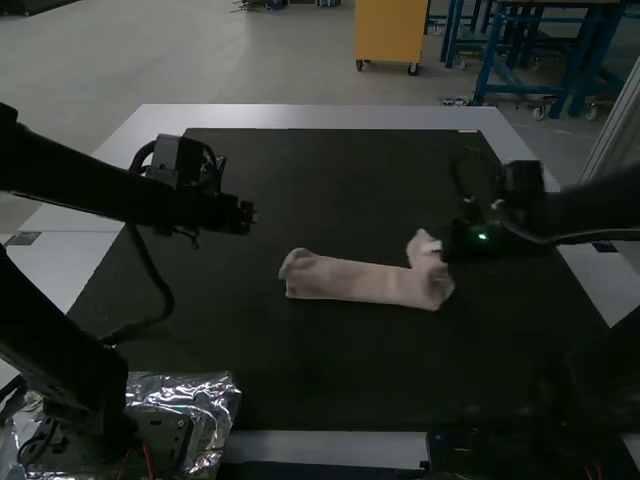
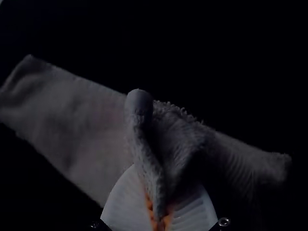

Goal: Fold the towel.

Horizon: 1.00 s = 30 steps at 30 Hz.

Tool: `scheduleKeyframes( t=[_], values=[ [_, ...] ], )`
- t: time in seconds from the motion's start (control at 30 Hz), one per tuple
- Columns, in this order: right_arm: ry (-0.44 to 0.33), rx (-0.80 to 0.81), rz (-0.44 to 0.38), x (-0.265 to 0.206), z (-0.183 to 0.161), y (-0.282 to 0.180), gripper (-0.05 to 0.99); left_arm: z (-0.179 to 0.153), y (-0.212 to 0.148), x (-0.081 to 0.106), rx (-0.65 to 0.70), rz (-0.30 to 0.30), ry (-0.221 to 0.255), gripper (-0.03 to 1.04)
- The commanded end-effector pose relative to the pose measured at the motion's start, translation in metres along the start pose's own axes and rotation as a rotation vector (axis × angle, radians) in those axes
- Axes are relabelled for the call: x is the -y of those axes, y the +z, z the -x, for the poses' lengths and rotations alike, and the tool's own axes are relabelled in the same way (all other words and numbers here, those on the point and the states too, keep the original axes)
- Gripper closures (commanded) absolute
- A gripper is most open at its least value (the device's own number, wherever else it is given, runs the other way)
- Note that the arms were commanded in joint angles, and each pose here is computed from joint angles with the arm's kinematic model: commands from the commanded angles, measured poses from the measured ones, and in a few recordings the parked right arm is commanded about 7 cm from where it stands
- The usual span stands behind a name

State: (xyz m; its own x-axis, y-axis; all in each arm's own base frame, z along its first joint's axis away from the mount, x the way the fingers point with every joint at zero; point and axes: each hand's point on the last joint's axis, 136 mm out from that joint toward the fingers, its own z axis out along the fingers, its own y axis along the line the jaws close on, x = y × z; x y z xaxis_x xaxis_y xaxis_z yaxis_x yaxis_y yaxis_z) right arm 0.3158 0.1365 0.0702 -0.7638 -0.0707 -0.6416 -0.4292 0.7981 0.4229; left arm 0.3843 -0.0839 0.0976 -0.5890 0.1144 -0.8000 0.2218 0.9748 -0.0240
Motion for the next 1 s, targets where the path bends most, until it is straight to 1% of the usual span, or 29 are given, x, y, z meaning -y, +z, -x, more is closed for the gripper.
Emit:
scheduleKeyframes(
  t=[0.0,0.1,0.27,0.57,0.97],
  values=[
    [0.006,-0.010,0.063,-0.026,0.012,0.013,0.96,0.016,0.000,-0.006,0.039,0.025,0.008,0.05],
    [-0.029,-0.032,0.095,-0.044,0.013,0.027,0.96,0.014,0.002,-0.007,0.033,0.028,0.007,0.05],
    [-0.058,-0.065,0.153,-0.072,0.012,0.049,0.96,0.012,0.004,-0.009,0.028,0.030,0.006,0.05],
    [-0.124,-0.112,0.234,-0.115,0.006,0.081,0.96,0.013,0.003,-0.017,0.042,0.046,-0.005,0.05],
    [-0.182,-0.121,0.299,-0.152,0.012,0.118,0.96,0.006,0.006,-0.019,0.035,0.050,-0.009,0.05]
  ],
)
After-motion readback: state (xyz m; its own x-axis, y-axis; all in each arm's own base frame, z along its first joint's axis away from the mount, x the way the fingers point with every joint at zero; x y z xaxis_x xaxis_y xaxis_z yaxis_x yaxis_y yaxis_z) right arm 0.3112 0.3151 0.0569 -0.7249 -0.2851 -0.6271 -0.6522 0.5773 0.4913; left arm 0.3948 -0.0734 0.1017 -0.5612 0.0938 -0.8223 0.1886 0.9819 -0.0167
